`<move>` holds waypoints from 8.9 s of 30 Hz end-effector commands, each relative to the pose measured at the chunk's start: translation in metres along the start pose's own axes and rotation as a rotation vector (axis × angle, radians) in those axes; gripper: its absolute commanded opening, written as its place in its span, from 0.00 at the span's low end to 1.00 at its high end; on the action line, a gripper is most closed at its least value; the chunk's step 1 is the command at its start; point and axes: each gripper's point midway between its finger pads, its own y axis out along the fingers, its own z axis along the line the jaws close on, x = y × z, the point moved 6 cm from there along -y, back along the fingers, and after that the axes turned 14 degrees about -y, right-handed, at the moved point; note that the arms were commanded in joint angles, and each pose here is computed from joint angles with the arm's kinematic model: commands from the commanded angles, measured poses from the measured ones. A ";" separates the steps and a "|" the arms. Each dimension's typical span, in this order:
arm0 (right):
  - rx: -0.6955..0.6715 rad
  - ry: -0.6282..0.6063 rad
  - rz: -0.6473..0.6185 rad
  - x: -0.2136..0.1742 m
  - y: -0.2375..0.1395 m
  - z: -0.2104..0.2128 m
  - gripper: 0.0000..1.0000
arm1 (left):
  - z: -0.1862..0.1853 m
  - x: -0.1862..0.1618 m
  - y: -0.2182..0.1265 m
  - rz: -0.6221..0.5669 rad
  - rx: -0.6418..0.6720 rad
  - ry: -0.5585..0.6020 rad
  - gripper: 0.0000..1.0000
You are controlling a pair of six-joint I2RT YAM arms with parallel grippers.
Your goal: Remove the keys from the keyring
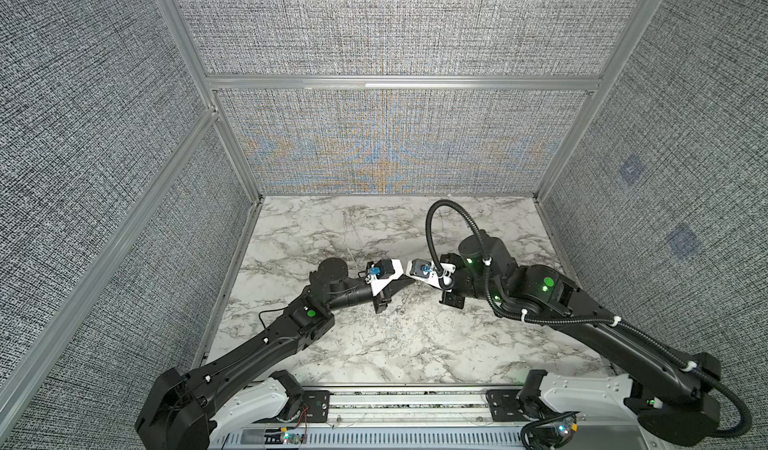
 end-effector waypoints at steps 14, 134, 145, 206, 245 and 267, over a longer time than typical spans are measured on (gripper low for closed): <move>-0.024 -0.003 -0.020 0.003 -0.003 -0.003 0.00 | -0.007 0.007 0.003 -0.010 -0.085 0.031 0.14; -0.053 0.081 -0.171 -0.020 -0.033 0.013 0.39 | -0.016 0.022 0.003 -0.036 -0.177 -0.013 0.00; 0.025 0.097 -0.236 -0.007 -0.025 0.013 0.23 | -0.015 0.020 0.003 -0.032 -0.183 -0.017 0.00; 0.202 0.226 -0.053 -0.013 -0.018 0.018 0.00 | -0.032 0.017 0.022 0.285 0.107 0.463 0.20; -0.080 0.160 -0.194 -0.017 -0.047 0.008 0.39 | -0.033 0.039 0.014 0.118 -0.001 0.177 0.00; -0.158 0.180 -0.173 -0.024 -0.023 0.002 0.38 | -0.022 0.041 0.007 -0.015 -0.080 -0.017 0.00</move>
